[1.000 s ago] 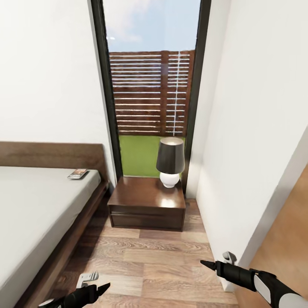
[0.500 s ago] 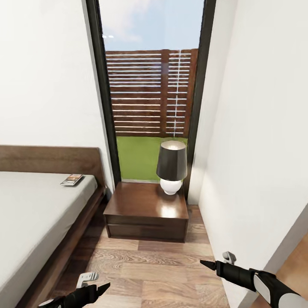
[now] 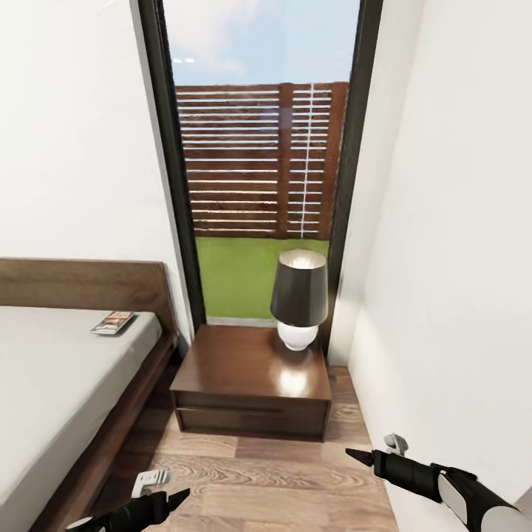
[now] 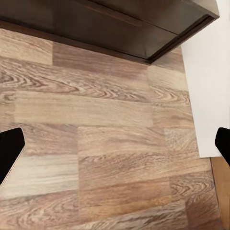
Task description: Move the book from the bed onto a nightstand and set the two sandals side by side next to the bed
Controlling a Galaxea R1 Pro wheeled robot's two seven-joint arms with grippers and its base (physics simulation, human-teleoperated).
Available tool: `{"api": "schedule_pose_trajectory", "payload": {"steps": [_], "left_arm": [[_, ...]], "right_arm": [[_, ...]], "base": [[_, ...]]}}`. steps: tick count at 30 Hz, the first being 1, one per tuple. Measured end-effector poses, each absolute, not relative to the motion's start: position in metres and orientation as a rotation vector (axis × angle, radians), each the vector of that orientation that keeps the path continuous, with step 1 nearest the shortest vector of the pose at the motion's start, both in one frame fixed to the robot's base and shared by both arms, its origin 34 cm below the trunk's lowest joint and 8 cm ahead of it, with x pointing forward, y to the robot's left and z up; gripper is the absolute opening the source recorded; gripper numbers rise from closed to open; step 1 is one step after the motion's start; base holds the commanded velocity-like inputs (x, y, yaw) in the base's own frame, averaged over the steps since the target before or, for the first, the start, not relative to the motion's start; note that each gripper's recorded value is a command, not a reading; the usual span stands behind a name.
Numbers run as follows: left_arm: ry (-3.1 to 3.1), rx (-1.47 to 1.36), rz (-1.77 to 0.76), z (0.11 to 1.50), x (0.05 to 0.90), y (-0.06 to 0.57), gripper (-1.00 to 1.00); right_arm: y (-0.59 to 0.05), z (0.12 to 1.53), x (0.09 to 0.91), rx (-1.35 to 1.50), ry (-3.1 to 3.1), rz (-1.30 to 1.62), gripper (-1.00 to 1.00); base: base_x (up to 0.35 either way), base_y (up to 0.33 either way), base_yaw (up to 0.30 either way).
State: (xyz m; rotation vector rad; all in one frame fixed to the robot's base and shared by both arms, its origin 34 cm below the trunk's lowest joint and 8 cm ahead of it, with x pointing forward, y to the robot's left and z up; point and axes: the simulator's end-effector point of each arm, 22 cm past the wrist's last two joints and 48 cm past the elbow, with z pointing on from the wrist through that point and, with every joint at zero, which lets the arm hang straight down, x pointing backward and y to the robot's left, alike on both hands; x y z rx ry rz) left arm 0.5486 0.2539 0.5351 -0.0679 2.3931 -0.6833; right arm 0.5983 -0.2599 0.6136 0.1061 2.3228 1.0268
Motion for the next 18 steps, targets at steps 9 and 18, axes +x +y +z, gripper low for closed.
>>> {"api": "schedule_pose_trajectory", "payload": {"steps": [9, 18], "left_arm": [[2.394, -0.068, -0.684, 0.5347, 0.5486, 0.254, 1.0], [2.394, -0.068, -0.684, 0.5347, 0.5487, 0.2538, 1.0]], "right_arm": [[-0.2597, 0.6131, 0.5983, 0.109, 2.325, 1.029, 1.0], [-0.2598, 0.613, 0.5984, 0.108, 2.324, 1.027, 1.0]], "base": [[0.08, 0.0, 0.169], [0.001, 0.0, 0.285]]}}
